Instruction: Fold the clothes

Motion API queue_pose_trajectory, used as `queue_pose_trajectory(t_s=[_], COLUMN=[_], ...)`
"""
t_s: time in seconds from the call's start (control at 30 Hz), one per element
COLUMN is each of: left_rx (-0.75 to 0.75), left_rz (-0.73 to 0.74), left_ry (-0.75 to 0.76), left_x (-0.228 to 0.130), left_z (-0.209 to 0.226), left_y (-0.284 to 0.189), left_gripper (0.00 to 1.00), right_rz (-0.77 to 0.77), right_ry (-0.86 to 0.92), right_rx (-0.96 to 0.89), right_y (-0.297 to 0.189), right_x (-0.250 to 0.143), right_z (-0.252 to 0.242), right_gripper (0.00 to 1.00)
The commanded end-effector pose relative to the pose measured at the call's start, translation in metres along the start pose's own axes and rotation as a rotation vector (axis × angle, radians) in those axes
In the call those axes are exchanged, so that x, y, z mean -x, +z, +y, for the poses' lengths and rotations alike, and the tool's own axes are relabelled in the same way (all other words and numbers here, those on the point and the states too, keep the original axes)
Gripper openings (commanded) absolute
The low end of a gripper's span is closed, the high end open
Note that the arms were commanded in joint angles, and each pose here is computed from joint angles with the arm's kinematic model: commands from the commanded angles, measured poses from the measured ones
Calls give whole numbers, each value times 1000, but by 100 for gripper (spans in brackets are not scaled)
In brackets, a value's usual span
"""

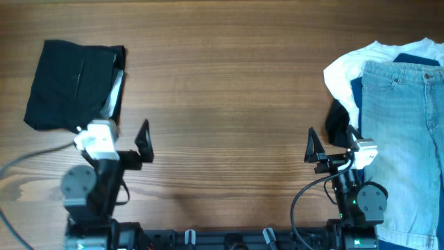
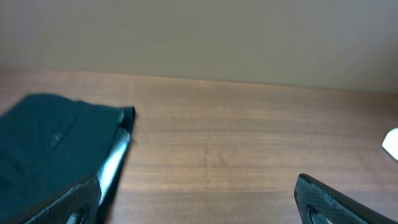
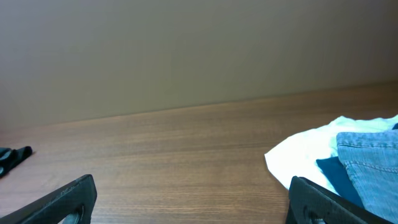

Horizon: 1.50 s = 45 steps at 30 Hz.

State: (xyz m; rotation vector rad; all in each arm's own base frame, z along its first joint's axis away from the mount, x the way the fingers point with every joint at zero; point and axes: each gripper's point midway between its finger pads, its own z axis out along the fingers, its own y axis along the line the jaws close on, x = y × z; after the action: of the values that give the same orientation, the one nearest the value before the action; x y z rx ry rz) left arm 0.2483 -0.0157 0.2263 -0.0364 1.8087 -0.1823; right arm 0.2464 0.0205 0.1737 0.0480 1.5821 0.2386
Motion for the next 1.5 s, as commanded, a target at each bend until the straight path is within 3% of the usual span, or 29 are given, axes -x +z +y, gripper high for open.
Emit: queue_pose_trajectory(t_s=[0.0,0.27,1.47], left_rx=[-37,-42,-39], left_rz=[-82,-165,-168], left_ry=[-52,-40,-40], left_x=[-23,-65,-65], left_z=[-2,6,7], left_y=[-1,12,13], left_gripper=[100,100,100], right_rz=[-12,-12,-12], right_ry=[10,10,10], right_rx=[8,8,8], right_y=[-1,-1,-1], right_x=[3,3,3], right_z=[1,1,1], right_gripper=[100,100,100])
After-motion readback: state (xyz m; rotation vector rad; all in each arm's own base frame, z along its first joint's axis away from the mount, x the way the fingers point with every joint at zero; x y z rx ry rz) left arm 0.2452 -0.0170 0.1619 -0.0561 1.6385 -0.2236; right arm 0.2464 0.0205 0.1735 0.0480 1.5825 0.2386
